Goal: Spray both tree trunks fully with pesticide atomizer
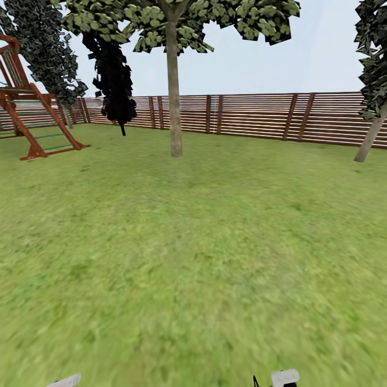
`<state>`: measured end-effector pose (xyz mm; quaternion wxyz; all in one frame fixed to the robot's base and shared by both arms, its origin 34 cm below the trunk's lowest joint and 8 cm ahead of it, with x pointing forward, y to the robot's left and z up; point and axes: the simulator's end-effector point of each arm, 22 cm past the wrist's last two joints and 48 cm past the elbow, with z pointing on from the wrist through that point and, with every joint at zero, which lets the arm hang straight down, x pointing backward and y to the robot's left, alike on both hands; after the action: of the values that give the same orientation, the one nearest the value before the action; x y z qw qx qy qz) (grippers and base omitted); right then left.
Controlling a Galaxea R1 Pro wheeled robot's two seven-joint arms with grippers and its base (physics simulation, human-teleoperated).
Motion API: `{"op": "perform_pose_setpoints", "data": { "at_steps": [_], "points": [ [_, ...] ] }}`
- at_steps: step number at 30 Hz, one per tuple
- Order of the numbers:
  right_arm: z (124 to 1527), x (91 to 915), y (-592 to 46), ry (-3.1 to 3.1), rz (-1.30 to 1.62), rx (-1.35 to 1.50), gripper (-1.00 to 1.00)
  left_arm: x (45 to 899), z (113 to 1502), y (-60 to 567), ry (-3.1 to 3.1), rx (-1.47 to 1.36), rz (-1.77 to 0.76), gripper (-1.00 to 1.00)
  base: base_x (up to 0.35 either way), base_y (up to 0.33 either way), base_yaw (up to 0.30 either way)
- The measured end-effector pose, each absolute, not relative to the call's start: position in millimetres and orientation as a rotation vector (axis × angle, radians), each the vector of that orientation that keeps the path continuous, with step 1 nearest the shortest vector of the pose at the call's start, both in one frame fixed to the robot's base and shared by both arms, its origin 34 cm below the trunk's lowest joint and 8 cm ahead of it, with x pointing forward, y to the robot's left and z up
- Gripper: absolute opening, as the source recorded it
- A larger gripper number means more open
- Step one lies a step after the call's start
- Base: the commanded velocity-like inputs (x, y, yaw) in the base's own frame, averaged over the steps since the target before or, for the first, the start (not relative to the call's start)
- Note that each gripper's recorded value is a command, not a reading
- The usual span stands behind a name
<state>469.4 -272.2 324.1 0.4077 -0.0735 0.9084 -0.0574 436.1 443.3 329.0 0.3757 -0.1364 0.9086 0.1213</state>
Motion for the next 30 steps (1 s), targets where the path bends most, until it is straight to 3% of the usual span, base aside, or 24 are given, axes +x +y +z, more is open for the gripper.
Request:
{"op": "perform_pose_setpoints", "data": {
  "at_steps": [30],
  "points": [
    [324.1, 469.4, -272.3, 2.290, -0.145, -0.185, 1.00, 436.2, 329.0, 443.2, 2.325, -0.346, 0.310, -1.00, 0.339, 0.000, 0.000]
  ]
}}
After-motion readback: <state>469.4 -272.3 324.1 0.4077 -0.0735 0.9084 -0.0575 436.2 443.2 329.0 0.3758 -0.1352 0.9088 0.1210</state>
